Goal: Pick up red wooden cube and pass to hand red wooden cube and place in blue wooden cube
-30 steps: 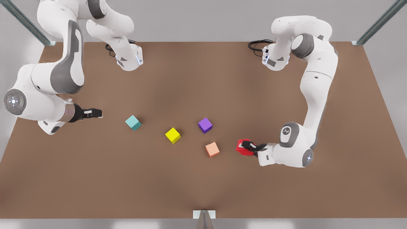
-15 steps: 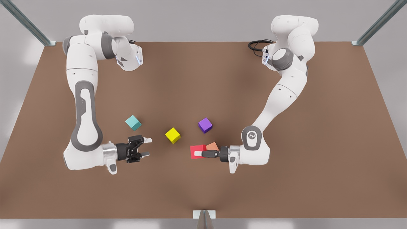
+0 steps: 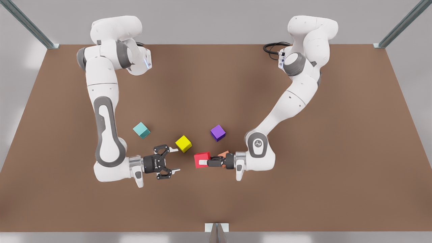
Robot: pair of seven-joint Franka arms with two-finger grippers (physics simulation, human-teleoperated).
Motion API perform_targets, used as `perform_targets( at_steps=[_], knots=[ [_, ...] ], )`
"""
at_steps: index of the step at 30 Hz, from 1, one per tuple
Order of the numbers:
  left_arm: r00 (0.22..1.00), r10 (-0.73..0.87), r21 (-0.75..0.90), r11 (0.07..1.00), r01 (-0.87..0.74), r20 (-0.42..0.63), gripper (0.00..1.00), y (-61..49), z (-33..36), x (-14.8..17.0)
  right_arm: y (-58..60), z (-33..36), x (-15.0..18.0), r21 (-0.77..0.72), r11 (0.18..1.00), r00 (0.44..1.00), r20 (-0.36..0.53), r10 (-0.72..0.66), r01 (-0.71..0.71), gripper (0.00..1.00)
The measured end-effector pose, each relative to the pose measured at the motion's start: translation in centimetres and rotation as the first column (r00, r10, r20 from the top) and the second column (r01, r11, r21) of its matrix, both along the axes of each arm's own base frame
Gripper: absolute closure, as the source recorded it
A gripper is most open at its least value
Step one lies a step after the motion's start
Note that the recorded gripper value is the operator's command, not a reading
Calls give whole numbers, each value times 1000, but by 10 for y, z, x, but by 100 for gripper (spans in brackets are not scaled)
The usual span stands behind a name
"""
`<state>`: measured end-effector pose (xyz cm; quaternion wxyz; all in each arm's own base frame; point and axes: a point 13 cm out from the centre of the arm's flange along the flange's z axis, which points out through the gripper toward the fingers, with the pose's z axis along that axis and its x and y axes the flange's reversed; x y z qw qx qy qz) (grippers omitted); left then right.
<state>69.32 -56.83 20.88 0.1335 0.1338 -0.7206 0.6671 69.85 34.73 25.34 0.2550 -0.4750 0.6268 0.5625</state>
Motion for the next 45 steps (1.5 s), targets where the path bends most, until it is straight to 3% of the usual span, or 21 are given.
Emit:
perform_targets(
  at_steps=[11,20,45],
  knots=[
    [996,33,-19,999,-31,82,48,17,2,15,32,-16,7,69,998,984,174,-25,13,0],
    [988,32,-10,999,-31,154,49,3,0,9,45,-23,25,85,995,959,272,-78,57,0],
    [967,29,6,999,-32,254,49,-5,-6,5,84,-29,10,149,988,949,304,-86,42,0]
  ],
)
